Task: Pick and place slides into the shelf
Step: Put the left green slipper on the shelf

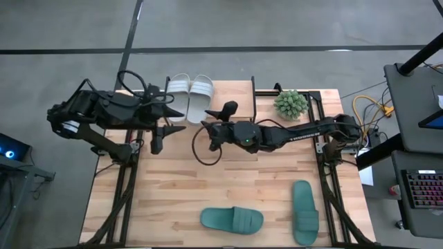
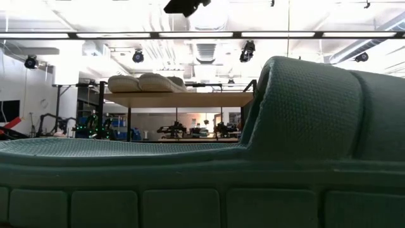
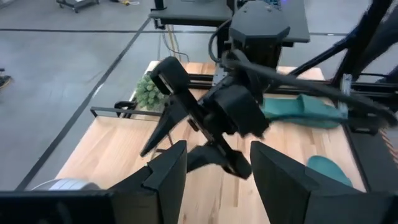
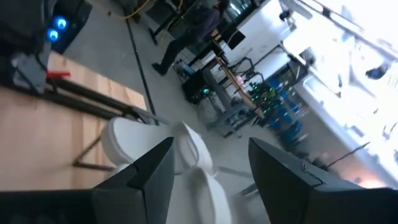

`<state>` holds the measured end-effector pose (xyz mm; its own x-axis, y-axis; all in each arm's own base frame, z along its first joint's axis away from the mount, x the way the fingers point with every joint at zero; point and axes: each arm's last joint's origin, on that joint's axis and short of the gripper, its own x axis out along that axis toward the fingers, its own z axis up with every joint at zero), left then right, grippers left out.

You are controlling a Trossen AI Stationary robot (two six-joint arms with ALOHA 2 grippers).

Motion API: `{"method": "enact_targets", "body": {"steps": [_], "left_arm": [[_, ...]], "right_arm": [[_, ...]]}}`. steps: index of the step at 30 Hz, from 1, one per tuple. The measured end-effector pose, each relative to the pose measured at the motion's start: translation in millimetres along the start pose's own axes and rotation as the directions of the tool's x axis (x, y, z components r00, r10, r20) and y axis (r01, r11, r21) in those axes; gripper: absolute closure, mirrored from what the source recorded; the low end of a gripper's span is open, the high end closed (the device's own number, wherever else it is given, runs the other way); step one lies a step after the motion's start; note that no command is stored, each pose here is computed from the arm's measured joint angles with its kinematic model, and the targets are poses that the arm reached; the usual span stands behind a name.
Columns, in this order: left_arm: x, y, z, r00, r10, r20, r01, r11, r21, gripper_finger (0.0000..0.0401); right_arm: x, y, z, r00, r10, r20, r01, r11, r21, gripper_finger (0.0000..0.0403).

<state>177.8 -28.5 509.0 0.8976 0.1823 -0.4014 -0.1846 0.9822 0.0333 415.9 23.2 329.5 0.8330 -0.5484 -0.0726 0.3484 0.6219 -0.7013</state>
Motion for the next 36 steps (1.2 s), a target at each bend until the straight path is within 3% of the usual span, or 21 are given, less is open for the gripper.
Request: {"method": "enact_targets", "body": {"steps": [10,21,24,28,33,36], "left_arm": [[-27.4,11.2,-2.7,0.999,-0.018,0.051,0.019,1.0,-0.021,0.0238],[-17.3,7.1,-1.7,0.999,-0.015,0.03,0.015,1.0,-0.022,0.0238],[-10.4,4.2,-1.2,1.0,-0.013,0.014,0.013,0.999,-0.031,0.0238],[1.8,-0.8,-0.7,1.0,-0.01,-0.013,0.008,0.992,-0.123,0.0238],[16.7,-6.8,-1.5,0.999,-0.005,-0.052,-0.003,0.987,-0.16,0.0238],[25.7,-11.4,-4.6,0.994,-0.048,-0.101,0.028,0.982,-0.188,0.0238]], "right_arm": [[-31.4,1.0,28.1,0.999,-0.027,0.034,0.016,0.957,0.289,0.0209],[-71.5,9.7,54.8,0.99,0.03,0.138,-0.092,0.876,0.474,0.0209],[-82.9,6.6,65.1,0.984,0.036,0.172,-0.125,0.83,0.543,0.0209],[-97.0,-7.5,80.1,0.975,0.021,0.22,-0.169,0.714,0.68,0.0209],[-103.6,-26.8,92.8,0.966,-0.009,0.258,-0.203,0.592,0.78,0.0209],[-105.5,-36.2,99.7,0.962,-0.029,0.272,-0.209,0.563,0.8,0.0209]]}}
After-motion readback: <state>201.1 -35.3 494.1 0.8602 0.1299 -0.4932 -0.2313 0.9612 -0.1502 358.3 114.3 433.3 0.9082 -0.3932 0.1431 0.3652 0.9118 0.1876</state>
